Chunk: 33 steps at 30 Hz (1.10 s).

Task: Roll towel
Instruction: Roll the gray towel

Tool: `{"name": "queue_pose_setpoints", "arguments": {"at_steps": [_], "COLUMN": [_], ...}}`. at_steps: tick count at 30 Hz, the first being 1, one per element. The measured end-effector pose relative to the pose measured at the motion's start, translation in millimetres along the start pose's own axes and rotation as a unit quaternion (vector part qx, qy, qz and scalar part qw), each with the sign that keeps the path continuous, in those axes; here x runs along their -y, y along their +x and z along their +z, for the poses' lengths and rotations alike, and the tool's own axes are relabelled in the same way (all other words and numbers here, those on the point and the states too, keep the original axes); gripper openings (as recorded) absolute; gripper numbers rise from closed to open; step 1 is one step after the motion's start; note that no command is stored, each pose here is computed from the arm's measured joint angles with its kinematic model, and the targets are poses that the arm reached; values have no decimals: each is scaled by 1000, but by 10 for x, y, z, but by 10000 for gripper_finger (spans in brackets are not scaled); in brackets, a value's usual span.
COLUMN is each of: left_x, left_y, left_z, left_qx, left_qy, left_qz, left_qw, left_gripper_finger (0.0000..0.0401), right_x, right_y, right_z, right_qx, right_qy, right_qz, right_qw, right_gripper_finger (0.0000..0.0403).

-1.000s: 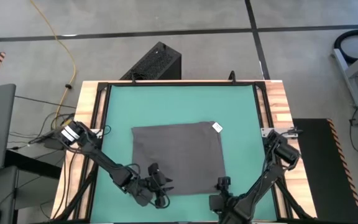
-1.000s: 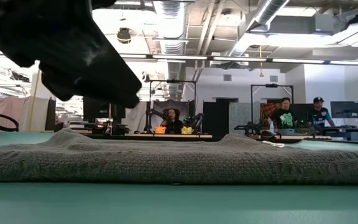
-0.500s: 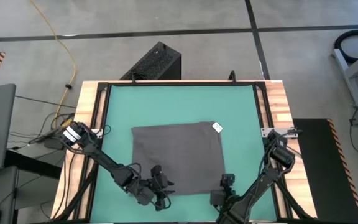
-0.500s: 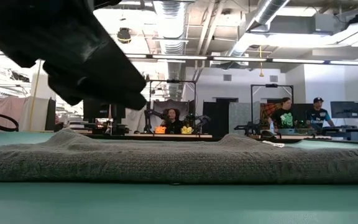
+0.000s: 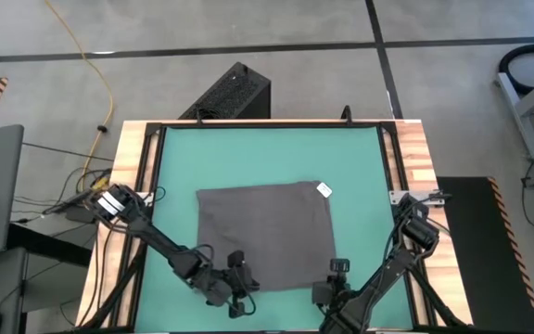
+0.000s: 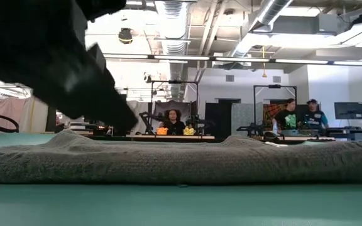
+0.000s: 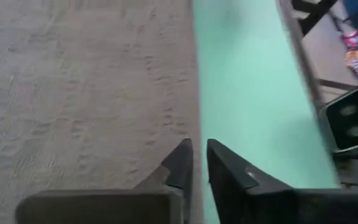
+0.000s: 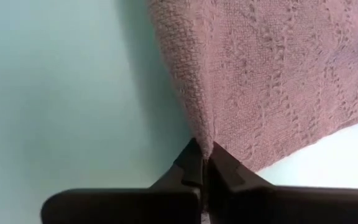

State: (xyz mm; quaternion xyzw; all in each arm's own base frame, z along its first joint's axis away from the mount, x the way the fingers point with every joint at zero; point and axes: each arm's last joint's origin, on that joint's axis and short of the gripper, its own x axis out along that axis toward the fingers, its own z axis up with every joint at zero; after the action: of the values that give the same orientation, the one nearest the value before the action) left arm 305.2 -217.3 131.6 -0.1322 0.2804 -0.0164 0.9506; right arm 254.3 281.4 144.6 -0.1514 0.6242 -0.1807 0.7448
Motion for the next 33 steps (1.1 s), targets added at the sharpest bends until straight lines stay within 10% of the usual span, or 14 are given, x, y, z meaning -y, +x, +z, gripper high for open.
{"name": "queue_pose_setpoints", "arguments": {"at_steps": [33], "left_x": [26], "left_y": [349], "left_z": [-156], "left_qx": [-12], "left_qy": [12], "left_qz": [41], "left_qw": [999], "left_gripper_finger": [0], "right_x": [328], "right_y": [-414], "right_z": [355], "right_qx": [36], "right_qy": [-77], "right_qz": [-64], "right_qw": [994], "right_gripper_finger": [15]}}
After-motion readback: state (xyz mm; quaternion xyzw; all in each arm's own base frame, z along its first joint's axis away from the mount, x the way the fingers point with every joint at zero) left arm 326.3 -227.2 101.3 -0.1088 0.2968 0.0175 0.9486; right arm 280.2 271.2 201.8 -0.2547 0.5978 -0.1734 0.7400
